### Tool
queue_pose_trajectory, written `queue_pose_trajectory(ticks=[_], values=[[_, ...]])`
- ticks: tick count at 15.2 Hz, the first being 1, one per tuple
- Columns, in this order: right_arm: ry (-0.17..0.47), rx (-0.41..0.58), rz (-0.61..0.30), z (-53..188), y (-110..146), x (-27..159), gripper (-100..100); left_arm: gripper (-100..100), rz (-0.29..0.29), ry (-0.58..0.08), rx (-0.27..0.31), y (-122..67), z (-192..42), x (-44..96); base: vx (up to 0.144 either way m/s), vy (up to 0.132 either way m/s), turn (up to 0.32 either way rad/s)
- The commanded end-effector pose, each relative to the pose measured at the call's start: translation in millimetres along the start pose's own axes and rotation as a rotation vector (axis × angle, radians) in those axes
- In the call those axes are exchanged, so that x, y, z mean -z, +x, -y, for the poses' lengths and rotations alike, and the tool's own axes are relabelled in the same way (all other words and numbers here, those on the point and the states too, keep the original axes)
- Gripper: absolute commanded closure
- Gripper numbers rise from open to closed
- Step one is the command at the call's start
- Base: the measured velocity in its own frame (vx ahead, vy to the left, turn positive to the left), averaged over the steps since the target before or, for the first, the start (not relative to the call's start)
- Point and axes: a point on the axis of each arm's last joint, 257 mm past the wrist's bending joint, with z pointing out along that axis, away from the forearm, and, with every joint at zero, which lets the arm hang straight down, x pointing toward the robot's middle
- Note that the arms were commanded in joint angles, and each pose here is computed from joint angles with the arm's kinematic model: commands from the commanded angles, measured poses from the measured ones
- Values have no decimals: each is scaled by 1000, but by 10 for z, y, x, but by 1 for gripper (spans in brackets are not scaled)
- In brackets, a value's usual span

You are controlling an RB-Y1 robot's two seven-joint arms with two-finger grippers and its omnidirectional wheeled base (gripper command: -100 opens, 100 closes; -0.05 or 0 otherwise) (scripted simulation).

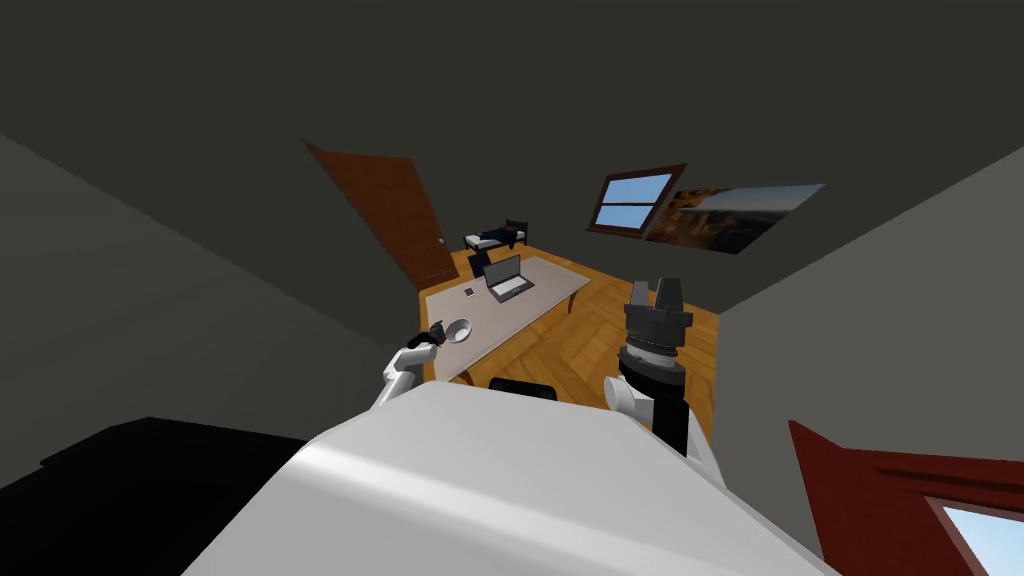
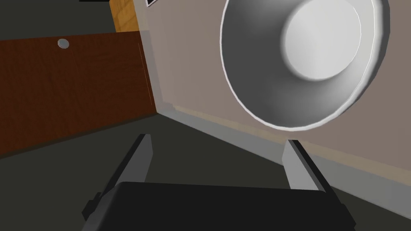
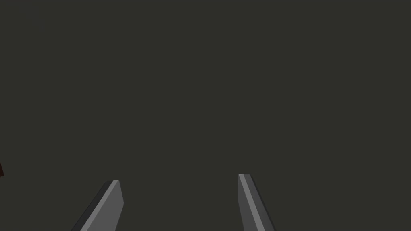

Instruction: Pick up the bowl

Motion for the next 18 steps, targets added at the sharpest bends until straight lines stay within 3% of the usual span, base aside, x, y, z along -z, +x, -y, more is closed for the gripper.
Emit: queue_pose_trajectory(ticks=[1, 2, 9, 12, 14, 15, 17, 18], values=[[0, 0, 0, 0, 0, 0, 0, -100, 20, -65, 20, -65, -193, -51, 0, 11, -152], [0, 0, 0, 0, 0, 0, 0, -100, 20, -65, 20, -65, -193, -51, 0, 9, -52], [0, 0, 0, 0, 0, 0, 0, -100, 73, -270, 112, -241, -791, -101, 3, 9, -143], [0, 0, 0, 0, 0, 0, 0, -100, 83, -317, 133, -263, -932, -95, 6, 12, -122], [0, 0, 0, 0, 0, 0, 0, -100, 95, -394, 171, -275, -1156, -73, 10, 12, -156], [0, 0, 0, 0, 0, 0, 0, -100, 96, -396, 171, -275, -1162, -71, 11, 16, -129], [0, 0, 0, 0, 0, 0, 0, -100, 104, -460, 203, -267, -1343, -40, 12, 17, -128], [0, 0, 0, 0, 0, 0, 0, -100, 104, -460, 203, -267, -1343, -40, 13, 17, -99]])
